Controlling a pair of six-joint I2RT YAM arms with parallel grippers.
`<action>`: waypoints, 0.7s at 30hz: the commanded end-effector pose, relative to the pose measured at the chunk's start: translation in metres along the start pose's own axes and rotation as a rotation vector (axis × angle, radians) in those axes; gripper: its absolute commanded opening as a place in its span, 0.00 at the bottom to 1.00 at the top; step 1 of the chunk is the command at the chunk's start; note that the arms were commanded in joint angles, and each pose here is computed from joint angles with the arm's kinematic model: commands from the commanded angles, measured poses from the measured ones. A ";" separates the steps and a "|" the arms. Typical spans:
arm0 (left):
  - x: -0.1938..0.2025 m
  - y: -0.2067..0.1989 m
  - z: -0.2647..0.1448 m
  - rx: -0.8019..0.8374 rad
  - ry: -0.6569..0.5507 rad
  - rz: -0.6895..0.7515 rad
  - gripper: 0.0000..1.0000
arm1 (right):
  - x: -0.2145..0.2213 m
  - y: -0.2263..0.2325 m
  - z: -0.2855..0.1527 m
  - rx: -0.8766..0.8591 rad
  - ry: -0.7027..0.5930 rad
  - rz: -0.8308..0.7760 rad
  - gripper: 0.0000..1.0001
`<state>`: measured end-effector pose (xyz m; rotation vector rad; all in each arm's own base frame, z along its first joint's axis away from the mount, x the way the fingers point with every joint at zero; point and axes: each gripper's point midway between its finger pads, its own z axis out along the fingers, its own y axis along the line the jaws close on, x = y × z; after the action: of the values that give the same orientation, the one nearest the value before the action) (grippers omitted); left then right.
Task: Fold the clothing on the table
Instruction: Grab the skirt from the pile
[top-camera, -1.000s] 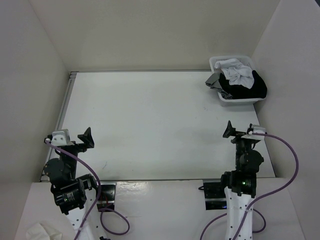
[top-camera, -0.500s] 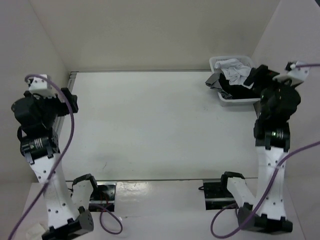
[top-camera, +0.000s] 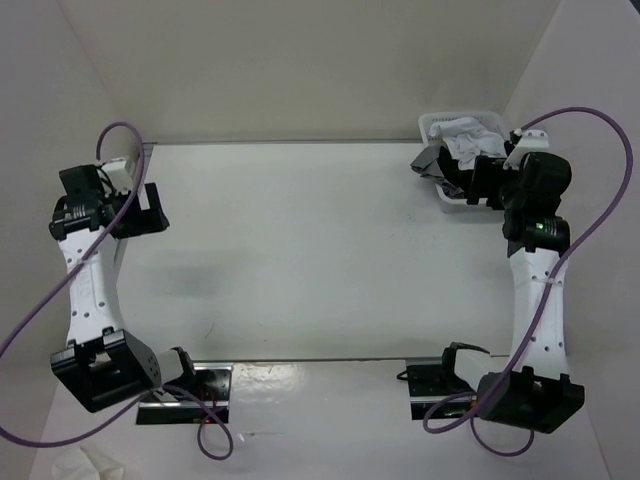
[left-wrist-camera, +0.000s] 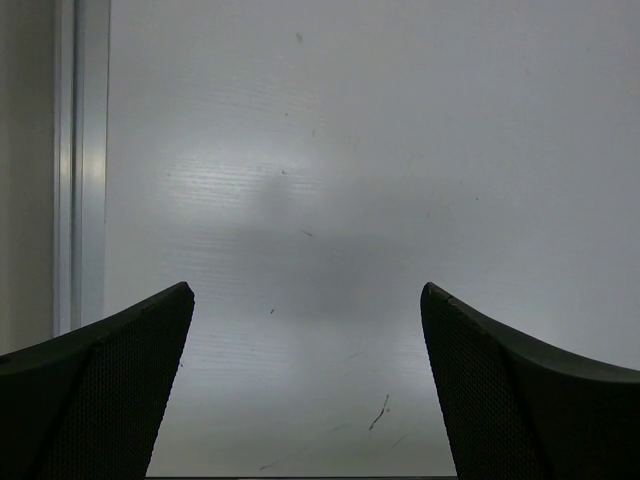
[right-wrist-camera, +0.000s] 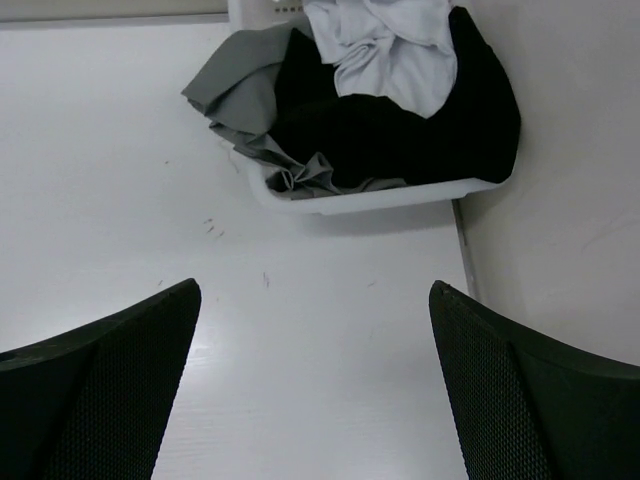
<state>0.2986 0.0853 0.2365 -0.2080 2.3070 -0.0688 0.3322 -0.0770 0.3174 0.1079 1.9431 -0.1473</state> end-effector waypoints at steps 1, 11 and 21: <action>0.011 0.010 0.013 -0.047 0.069 -0.024 1.00 | -0.023 -0.012 0.006 0.068 -0.060 -0.089 0.99; 0.017 0.016 0.025 -0.050 0.116 0.050 1.00 | 0.077 -0.001 0.130 0.026 0.375 -0.052 0.99; 0.032 -0.023 0.054 0.089 0.164 0.260 1.00 | 0.079 -0.005 0.151 0.127 0.415 -0.068 0.99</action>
<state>0.3154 0.0654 0.1986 0.0340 2.4315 -0.0616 0.4265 -0.0933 0.1632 0.1178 2.4171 -0.2185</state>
